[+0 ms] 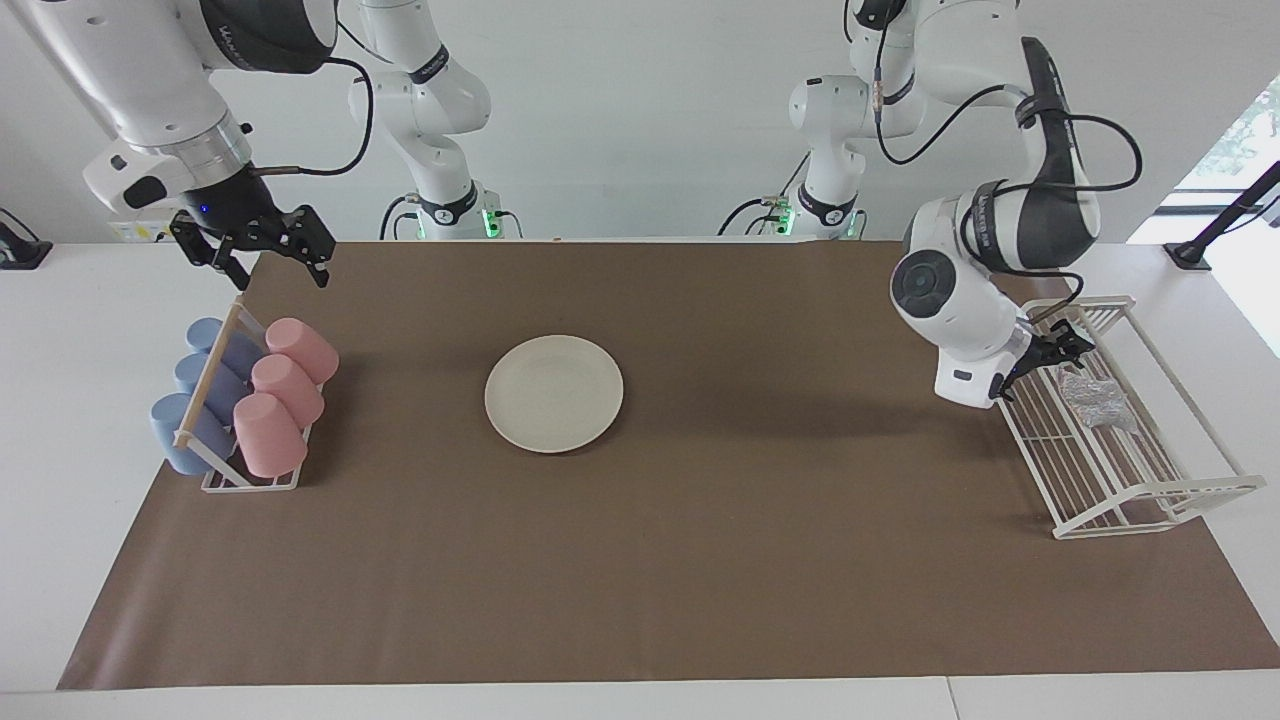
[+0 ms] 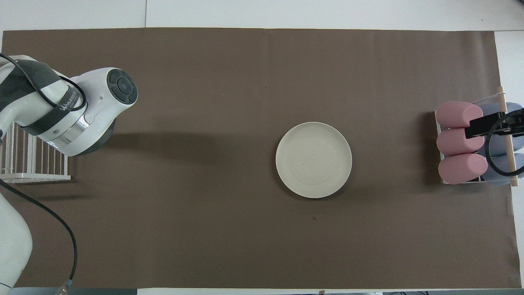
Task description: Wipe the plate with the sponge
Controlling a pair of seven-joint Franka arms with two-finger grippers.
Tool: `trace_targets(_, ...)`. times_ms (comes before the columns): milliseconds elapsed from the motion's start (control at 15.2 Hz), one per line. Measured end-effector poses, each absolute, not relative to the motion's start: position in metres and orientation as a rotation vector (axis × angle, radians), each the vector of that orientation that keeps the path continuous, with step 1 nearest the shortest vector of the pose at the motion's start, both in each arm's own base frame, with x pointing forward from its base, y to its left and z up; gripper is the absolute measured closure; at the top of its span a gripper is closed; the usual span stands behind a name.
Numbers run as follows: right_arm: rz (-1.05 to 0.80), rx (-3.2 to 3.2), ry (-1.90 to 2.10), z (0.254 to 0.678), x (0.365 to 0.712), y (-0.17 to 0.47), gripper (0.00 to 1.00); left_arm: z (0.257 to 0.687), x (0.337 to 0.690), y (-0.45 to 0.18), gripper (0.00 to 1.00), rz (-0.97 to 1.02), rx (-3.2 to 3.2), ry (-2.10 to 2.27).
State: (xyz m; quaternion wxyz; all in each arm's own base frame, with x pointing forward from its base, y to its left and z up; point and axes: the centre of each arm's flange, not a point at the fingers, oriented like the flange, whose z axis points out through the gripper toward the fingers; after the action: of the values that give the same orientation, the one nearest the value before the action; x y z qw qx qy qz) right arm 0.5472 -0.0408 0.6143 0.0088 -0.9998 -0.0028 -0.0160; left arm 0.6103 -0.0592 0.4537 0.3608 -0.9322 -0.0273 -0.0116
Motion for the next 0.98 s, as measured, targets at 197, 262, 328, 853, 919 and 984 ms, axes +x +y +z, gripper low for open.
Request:
trace_targets(197, -0.051, -3.124, -0.008, 0.615, 0.547, -0.041, 0.0, 0.505, 0.599, -0.058, 0.0, -0.041, -2.634, -0.172)
trace_targets(262, -0.055, -3.124, -0.009, 0.617, 0.547, -0.041, 0.0, 0.519, 0.594, -0.056, 0.0, -0.043, -2.701, -0.206)
trace_targets(328, -0.058, -3.124, -0.01, 0.619, 0.547, -0.04, 0.0, 0.531, 0.589, -0.054, 0.0, -0.043, -2.77, -0.236)
trace_targets(853, -0.035, -3.124, -0.013, 0.618, 0.55, -0.039, 0.0, 0.603, 0.538, -0.049, 0.0, 0.03, -3.087, -0.218)
trace_targets(919, -0.036, -3.124, -0.013, 0.619, 0.55, -0.039, 0.0, 0.605, 0.536, -0.048, 0.0, 0.038, -3.103, -0.215)
trace_targets(984, -0.036, -3.124, -0.013, 0.619, 0.55, -0.039, 0.0, 0.605, 0.535, -0.047, 0.0, 0.044, -3.118, -0.216)
